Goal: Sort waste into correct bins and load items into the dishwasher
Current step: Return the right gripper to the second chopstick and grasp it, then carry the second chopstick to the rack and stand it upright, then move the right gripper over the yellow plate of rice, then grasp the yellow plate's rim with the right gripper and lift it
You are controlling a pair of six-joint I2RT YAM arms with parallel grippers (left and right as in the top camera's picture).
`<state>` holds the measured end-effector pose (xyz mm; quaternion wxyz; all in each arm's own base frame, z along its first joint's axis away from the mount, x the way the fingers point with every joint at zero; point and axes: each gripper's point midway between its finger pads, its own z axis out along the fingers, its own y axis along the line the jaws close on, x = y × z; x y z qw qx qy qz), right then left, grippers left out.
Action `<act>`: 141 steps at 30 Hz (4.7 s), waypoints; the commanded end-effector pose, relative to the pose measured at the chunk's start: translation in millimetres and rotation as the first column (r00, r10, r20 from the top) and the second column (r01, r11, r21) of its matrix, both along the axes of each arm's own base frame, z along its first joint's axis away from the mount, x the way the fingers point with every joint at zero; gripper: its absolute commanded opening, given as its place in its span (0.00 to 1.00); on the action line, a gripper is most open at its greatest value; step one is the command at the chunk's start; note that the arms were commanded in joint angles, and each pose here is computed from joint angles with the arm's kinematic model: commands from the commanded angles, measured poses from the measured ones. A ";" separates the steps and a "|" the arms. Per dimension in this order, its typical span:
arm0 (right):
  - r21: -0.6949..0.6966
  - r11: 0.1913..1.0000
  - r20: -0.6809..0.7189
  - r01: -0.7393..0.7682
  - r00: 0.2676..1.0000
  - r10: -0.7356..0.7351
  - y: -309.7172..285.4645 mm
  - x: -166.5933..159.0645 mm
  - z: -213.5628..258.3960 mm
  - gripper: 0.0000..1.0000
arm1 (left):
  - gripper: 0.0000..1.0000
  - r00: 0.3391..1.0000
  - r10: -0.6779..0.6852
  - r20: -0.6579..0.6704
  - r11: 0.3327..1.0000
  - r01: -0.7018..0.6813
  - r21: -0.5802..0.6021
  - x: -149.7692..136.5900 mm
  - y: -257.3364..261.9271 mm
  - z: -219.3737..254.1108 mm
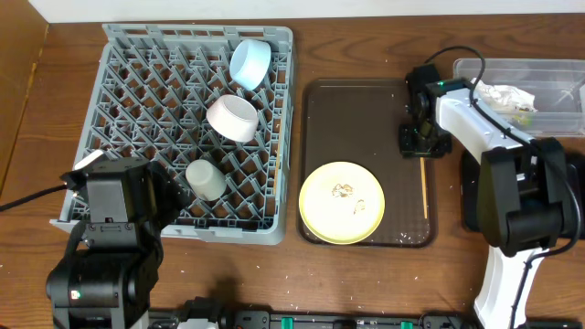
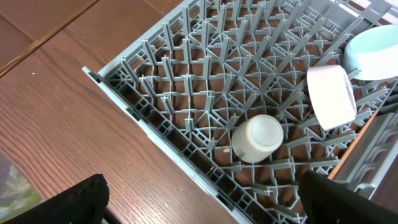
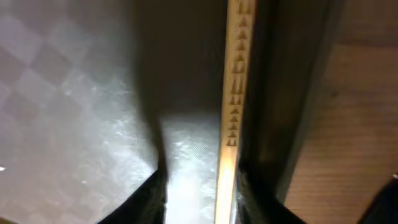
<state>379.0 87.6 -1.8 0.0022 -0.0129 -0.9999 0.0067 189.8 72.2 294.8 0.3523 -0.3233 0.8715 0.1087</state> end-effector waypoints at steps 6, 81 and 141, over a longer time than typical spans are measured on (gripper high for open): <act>-0.024 0.999 -0.027 0.034 0.999 -0.034 -7.1 10.7 17.6 0.01 | 0.98 1.000 0.010 0.007 1.000 -0.010 0.007 -1.1 2.1 3.4; 0.062 0.992 -0.111 -0.114 0.986 0.121 104.0 -53.1 30.3 0.34 | 0.98 1.000 0.010 0.007 1.000 -0.010 0.007 -1.1 2.1 3.4; -0.151 0.987 0.211 0.050 0.977 -0.018 180.3 -87.9 13.7 0.25 | 0.98 1.000 0.010 0.007 1.000 -0.010 0.007 -1.1 2.1 3.4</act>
